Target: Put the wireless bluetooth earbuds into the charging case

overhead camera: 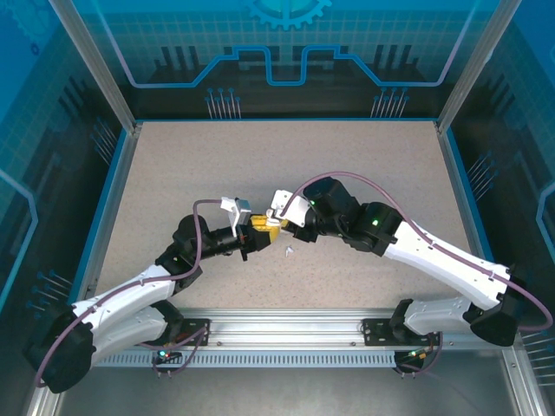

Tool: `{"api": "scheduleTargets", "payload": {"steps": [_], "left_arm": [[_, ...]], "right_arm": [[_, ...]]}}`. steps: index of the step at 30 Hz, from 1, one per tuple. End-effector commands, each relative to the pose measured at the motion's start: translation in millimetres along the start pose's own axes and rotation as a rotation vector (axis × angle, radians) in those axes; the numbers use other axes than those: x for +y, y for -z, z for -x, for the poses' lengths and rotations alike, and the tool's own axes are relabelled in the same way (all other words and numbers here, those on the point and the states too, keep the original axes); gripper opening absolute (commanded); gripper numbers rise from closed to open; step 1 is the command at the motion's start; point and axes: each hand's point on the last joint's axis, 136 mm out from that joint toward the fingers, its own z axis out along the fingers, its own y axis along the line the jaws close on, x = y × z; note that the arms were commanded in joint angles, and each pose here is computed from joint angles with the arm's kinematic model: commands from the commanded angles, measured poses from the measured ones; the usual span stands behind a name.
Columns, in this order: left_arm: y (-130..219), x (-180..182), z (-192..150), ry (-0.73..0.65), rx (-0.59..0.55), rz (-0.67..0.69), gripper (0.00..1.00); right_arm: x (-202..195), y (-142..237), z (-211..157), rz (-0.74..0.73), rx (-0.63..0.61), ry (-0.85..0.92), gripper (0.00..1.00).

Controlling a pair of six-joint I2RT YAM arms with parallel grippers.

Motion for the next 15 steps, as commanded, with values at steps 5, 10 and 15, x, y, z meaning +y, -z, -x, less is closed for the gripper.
{"api": "scheduleTargets", "payload": {"steps": [5, 10, 15], "left_arm": [[-3.4, -11.7, 24.2, -0.11, -0.084, -0.048, 0.09], [-4.6, -9.9, 24.7, -0.133, -0.097, -0.047, 0.09], [-6.1, -7.1, 22.3, -0.132, -0.094, -0.039, 0.09]], "right_arm": [[-7.8, 42.9, 37.3, 0.063, -0.154, -0.104, 0.48], [-29.2, 73.1, 55.3, 0.051, -0.261, -0.238, 0.59], [-64.0, 84.6, 35.9, -0.035, -0.23, -0.462, 0.61]]}}
